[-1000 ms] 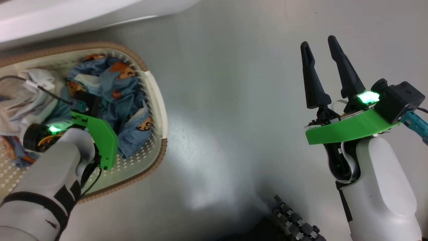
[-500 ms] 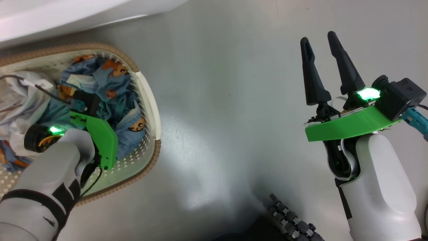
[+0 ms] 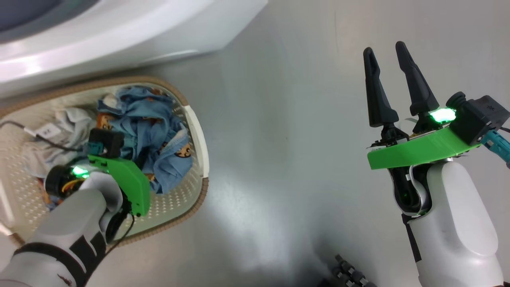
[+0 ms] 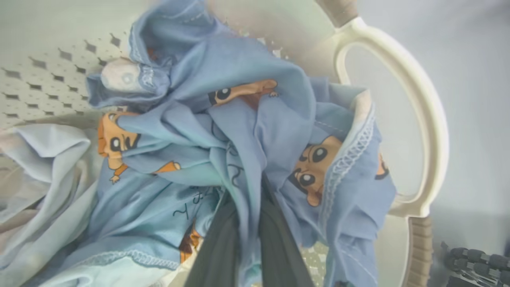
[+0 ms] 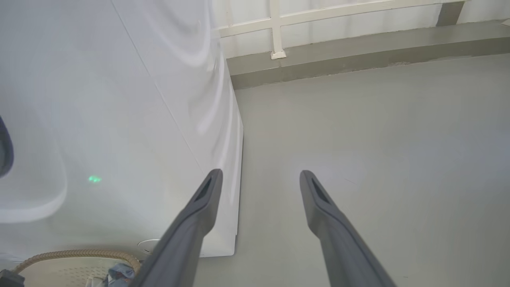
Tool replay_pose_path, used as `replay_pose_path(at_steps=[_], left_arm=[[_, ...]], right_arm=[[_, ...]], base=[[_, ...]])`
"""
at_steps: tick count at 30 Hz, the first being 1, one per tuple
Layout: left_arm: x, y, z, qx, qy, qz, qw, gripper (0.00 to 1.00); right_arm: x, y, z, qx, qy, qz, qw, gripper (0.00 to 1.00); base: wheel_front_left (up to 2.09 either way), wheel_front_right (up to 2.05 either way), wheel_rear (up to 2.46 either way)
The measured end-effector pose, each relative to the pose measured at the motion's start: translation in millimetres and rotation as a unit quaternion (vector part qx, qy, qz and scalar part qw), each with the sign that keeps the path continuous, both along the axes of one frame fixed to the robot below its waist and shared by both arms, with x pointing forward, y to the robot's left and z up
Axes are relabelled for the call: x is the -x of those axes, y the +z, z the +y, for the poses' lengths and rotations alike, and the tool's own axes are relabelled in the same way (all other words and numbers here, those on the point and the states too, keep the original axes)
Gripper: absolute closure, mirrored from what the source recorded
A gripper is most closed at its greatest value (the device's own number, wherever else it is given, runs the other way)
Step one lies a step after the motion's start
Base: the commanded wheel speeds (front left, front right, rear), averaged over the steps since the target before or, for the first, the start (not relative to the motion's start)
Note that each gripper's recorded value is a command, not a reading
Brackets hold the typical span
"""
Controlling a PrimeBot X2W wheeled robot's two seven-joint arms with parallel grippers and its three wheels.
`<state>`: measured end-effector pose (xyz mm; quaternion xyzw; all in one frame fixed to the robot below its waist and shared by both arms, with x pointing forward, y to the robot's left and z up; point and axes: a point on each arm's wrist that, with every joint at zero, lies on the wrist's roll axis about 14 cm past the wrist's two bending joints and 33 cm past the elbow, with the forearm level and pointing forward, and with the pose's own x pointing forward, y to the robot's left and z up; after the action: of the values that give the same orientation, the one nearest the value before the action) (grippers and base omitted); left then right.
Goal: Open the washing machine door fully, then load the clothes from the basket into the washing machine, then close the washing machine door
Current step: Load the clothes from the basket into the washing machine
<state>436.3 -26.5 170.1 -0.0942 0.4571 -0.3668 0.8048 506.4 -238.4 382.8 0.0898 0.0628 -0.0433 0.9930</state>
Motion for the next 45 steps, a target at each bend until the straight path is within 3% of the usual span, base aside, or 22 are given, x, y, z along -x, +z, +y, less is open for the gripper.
replay_pose_path(at_steps=[12,25,45], left_arm=[[-17.2,72.3,11.2,0.044,0.055,-0.066,0.995,1.0],[-18.4,160.2,43.3,0.083,0.14,-0.169,0.972,1.0],[18.9,289.9,102.4,0.111,0.276,-0.337,0.893,1.0]], right_arm=[[13.4,35.1,9.8,-0.017,0.006,-0.03,0.999,0.0],[43.1,69.7,16.4,-0.024,0.016,-0.052,0.998,0.0],[90.5,123.4,27.6,-0.022,0.043,-0.106,0.993,0.0]], base=[[0.0,0.0,0.0],[0.0,0.0,0.0],[0.0,0.0,0.0]])
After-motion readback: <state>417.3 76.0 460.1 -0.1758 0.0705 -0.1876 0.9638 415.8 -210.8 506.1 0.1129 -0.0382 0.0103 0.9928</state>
